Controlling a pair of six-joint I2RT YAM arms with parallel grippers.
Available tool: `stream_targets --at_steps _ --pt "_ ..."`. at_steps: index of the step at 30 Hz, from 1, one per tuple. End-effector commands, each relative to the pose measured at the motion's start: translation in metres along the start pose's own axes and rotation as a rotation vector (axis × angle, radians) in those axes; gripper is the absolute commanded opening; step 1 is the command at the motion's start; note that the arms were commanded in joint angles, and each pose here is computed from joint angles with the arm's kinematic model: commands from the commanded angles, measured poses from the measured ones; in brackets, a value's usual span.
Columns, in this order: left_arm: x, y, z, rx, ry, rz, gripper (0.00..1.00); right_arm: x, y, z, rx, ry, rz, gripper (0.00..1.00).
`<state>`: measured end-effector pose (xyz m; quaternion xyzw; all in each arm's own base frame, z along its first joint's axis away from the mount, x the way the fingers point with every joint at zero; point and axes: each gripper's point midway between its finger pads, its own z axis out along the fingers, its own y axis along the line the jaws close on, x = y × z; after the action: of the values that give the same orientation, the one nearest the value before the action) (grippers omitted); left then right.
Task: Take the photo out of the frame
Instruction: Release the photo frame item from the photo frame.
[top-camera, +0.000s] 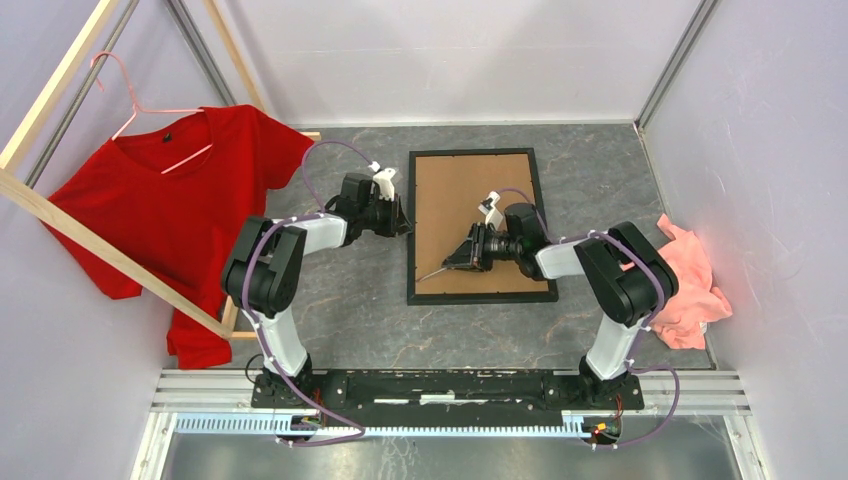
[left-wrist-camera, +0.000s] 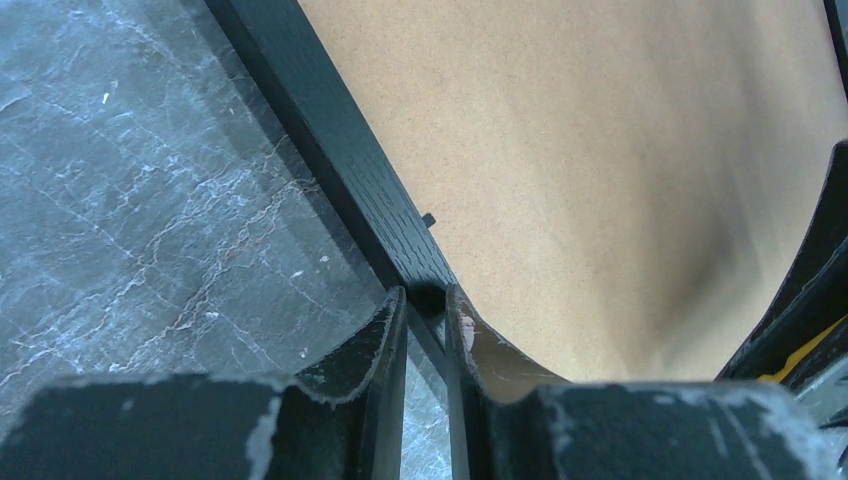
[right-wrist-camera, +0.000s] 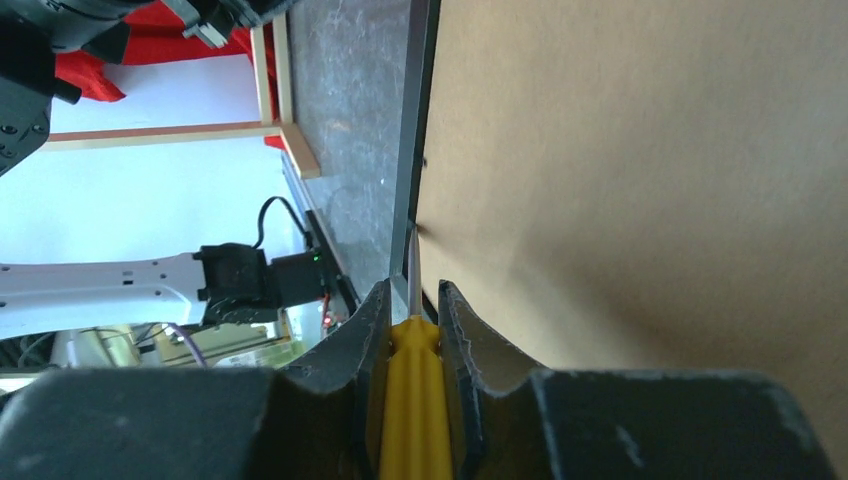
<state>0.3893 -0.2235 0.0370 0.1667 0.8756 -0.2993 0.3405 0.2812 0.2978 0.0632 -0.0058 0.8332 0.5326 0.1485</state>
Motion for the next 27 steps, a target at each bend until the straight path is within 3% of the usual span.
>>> stream_targets --at_steps 1,7,14,21,27 --pt "0.041 0.003 0.001 -0.055 0.115 -0.064 0.24 0.006 0.008 -0.001 -0.078 0.000 0.042 0.00" --pt "0.032 -0.002 -0.005 -0.032 0.088 -0.047 0.27 -0.014 0.008 -0.012 -0.100 -0.055 0.033 0.00" --pt "-0.009 -0.017 -0.028 0.066 -0.028 -0.006 0.55 -0.057 0.013 -0.040 -0.099 -0.188 -0.041 0.00" --pt "0.009 -0.028 -0.045 0.184 0.016 -0.013 0.57 -0.061 0.006 -0.041 -0.036 -0.256 -0.070 0.00" --pt "0.042 -0.041 -0.045 0.319 0.093 -0.089 0.51 -0.054 0.002 -0.036 0.010 -0.283 -0.108 0.00"
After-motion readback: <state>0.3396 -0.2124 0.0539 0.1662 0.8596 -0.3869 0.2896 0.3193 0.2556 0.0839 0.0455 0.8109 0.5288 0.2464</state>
